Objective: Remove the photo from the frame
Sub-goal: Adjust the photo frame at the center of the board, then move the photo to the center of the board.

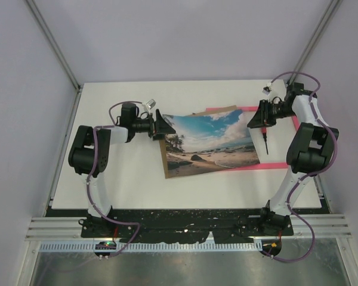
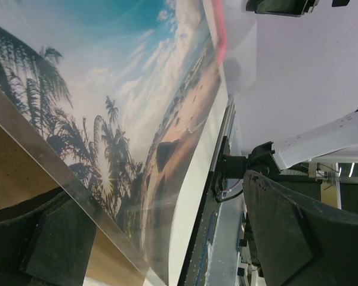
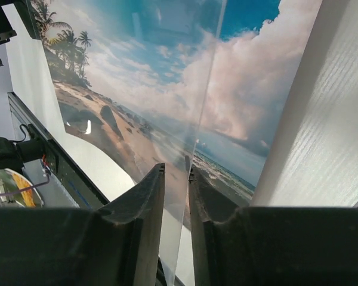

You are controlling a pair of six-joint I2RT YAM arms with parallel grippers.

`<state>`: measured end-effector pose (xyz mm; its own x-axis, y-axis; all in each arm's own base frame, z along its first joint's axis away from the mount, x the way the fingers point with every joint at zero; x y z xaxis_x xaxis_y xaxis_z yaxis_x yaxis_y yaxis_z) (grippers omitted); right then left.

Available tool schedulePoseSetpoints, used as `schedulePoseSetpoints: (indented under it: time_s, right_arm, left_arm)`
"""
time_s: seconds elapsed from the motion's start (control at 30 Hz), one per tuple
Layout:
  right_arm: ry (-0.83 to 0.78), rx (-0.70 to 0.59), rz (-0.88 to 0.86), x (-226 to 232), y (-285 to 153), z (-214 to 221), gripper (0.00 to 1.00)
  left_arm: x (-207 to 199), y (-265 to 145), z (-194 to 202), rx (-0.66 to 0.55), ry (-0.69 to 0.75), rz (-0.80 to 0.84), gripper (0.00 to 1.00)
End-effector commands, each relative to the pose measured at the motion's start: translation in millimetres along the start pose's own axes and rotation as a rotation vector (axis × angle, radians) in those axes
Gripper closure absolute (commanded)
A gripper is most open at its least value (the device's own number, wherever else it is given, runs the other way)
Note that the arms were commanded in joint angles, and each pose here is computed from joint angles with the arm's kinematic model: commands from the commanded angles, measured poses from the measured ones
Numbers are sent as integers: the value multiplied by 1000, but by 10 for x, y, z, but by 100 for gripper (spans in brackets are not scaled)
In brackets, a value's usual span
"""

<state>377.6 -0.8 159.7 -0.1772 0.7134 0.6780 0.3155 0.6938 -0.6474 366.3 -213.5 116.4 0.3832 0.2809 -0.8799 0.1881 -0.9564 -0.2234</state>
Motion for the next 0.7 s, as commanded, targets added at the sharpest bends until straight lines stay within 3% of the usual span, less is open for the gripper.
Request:
schedulePoseSetpoints:
  time_s: [0.0, 0.13, 0.43, 0.67]
  right_arm:
    - [6, -13, -12, -55, 59, -19, 75]
    - [24, -8, -1, -122, 93, -7, 92]
    - [82, -68, 154, -479, -64, -62, 92]
    - [112, -85, 181, -632, -137, -53, 92]
  left_arm:
    - [-174, 0, -133, -14, 87, 26, 0]
    - [-169, 3, -136, -11, 86, 26, 0]
    - [-168, 0, -129, -8, 84, 24, 0]
    - [-164, 2, -133, -8, 81, 22, 0]
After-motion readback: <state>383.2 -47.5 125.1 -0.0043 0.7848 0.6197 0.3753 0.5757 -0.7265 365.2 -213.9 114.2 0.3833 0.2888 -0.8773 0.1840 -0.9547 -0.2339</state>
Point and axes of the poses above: each gripper's point midway between its finger pads, its own y axis out along the fingers, its own x axis along the line the jaws close on, z = x × y, the point moved 4 cm from there along -y, back along the fingers, and after that the axes turned 5 degrees about y, right-handed, at the moved point
